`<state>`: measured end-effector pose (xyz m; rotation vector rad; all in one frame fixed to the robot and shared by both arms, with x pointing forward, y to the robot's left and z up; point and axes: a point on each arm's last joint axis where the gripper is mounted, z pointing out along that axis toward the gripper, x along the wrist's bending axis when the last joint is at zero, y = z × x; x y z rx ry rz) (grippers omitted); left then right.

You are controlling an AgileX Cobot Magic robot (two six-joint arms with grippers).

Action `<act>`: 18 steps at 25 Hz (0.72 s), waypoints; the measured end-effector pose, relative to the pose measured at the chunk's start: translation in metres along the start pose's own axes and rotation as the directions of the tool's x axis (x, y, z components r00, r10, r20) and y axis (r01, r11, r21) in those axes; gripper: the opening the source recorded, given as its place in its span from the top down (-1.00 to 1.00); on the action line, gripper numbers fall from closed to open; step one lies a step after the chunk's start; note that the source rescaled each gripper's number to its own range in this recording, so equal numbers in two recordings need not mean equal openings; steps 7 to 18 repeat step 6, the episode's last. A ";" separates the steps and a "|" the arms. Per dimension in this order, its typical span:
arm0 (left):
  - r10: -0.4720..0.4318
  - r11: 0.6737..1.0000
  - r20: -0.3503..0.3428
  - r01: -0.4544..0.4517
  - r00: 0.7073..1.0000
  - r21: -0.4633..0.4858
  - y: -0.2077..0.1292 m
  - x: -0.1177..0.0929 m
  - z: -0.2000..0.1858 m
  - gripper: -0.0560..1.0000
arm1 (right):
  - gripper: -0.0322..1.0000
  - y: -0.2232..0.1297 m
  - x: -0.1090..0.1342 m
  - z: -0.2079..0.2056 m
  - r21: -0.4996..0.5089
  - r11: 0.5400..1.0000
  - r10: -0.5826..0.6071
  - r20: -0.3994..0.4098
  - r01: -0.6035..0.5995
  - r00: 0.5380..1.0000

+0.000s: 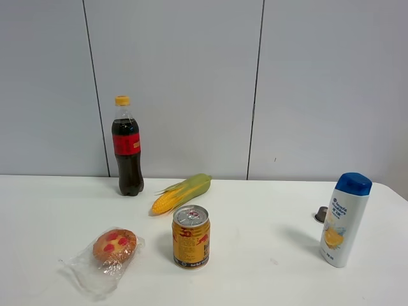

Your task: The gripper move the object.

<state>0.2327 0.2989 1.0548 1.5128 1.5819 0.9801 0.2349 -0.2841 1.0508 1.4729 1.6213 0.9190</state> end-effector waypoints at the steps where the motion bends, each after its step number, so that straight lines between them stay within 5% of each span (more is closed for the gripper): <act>1: 0.000 1.000 0.000 0.000 1.000 0.000 0.000 0.000 0.000 -1.00 | -1.00 0.000 0.000 0.000 0.000 1.000 0.000 0.000 0.000 1.000; 18: 0.000 1.000 0.000 0.000 1.000 0.000 0.000 0.000 0.000 -1.00 | -1.00 0.000 0.000 0.000 0.000 1.000 0.000 0.000 0.000 1.000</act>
